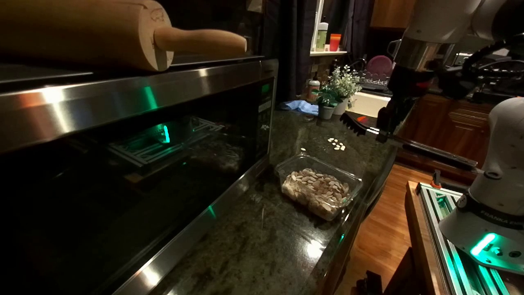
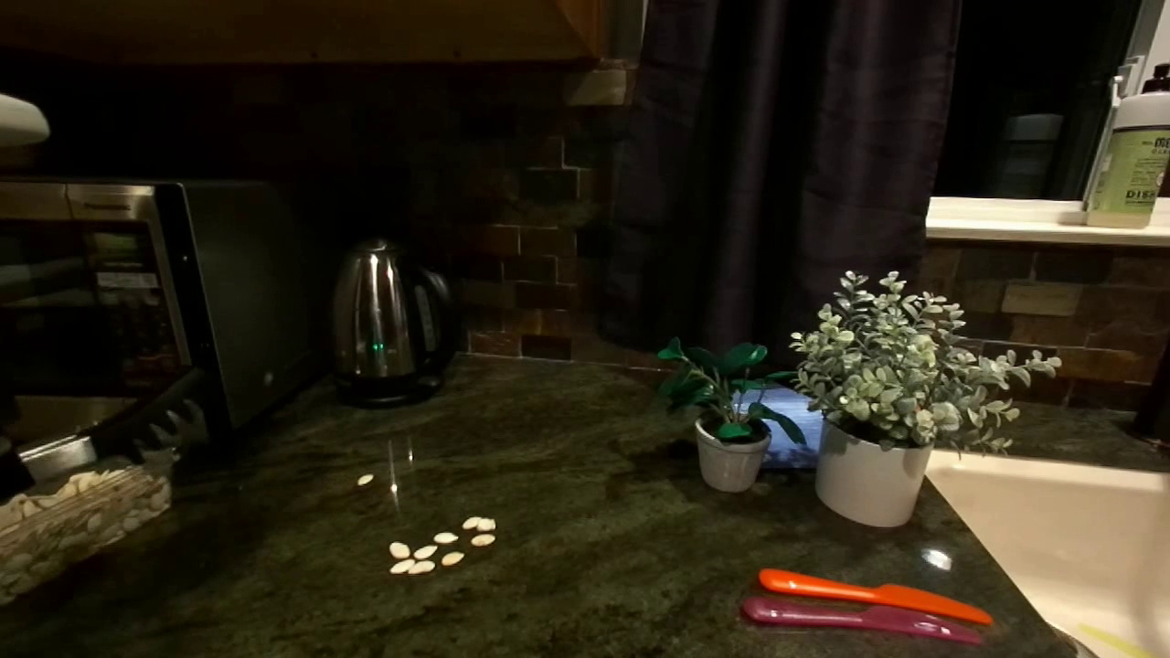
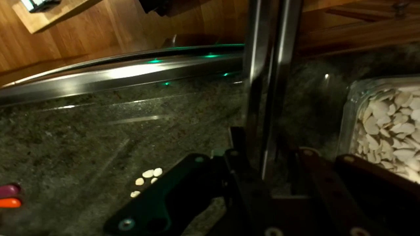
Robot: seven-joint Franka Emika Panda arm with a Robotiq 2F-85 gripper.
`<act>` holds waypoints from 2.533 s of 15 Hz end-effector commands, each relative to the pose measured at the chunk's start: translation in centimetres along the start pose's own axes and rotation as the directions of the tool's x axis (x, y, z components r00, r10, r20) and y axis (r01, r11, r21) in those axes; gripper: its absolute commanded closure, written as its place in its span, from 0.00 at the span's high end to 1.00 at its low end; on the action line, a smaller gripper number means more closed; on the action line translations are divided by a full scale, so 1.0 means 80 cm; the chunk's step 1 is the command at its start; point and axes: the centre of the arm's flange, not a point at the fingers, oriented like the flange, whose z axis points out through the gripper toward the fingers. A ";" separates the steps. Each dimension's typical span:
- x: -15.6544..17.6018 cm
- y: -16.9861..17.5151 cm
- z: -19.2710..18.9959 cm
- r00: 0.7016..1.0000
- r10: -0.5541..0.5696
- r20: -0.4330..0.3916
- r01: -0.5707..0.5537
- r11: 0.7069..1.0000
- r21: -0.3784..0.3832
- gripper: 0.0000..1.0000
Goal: Use the tongs to pick up a bean and put it inside the container
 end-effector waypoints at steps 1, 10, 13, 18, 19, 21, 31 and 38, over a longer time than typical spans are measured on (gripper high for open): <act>-0.009 -0.014 0.003 0.979 -0.202 -0.015 0.202 0.979 -0.003 0.07; 0.009 -0.066 -0.006 0.816 -0.577 -0.050 0.579 0.813 0.069 0.07; 0.007 -0.085 -0.011 0.725 -0.686 -0.059 0.688 0.719 0.100 0.07; 0.005 -0.106 -0.010 0.605 -0.793 -0.067 0.795 0.599 0.094 0.07; 0.008 -0.113 -0.010 0.592 -0.803 -0.070 0.805 0.585 0.094 0.07; 0.012 -0.122 -0.007 0.566 -0.821 -0.069 0.823 0.560 0.094 0.07; 0.031 -0.148 0.008 0.529 -0.848 -0.037 0.846 0.523 0.106 0.07; 0.036 -0.154 0.015 0.532 -0.846 -0.023 0.843 0.527 0.113 0.40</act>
